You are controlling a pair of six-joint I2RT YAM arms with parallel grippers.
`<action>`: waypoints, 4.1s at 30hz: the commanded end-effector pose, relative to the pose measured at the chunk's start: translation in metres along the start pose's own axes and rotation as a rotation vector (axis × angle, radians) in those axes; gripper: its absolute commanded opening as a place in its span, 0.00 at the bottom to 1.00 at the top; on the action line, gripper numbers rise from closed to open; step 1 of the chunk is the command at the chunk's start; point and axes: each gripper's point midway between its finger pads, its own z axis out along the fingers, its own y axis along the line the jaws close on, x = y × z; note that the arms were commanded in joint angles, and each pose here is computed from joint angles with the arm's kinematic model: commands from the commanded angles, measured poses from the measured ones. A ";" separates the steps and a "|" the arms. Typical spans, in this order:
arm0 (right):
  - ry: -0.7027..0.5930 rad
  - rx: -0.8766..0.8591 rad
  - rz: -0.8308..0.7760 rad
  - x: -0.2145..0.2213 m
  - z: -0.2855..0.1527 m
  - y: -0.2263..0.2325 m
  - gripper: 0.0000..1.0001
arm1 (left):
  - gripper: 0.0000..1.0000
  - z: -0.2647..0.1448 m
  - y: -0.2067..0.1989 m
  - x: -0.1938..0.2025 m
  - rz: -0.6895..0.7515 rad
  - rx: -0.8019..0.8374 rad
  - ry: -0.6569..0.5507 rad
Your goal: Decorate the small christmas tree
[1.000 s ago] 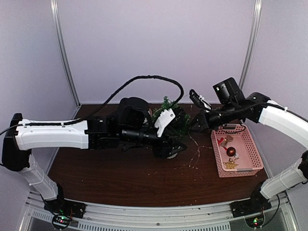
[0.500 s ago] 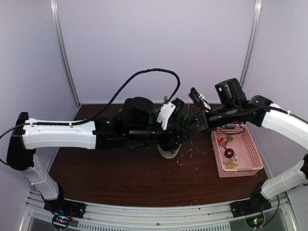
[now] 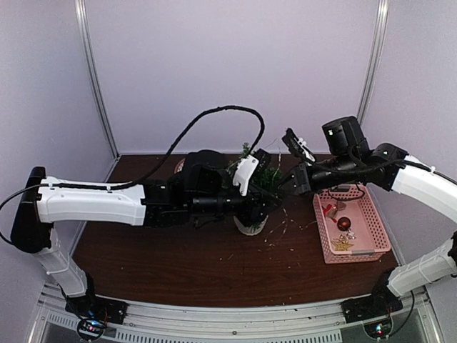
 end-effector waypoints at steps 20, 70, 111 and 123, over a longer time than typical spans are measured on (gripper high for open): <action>-0.051 -0.062 -0.031 0.000 -0.008 0.017 0.00 | 0.49 -0.010 -0.006 -0.008 -0.032 0.100 -0.107; 0.176 0.715 0.148 0.094 -0.127 -0.160 0.56 | 0.00 -0.026 0.056 0.015 -0.168 -0.051 0.041; 0.591 0.852 0.109 0.111 -0.075 -0.302 0.45 | 0.00 -0.018 0.087 0.005 -0.205 -0.053 0.050; 0.569 0.865 0.137 0.109 -0.073 -0.306 0.09 | 0.00 -0.020 0.085 0.010 -0.163 -0.038 0.084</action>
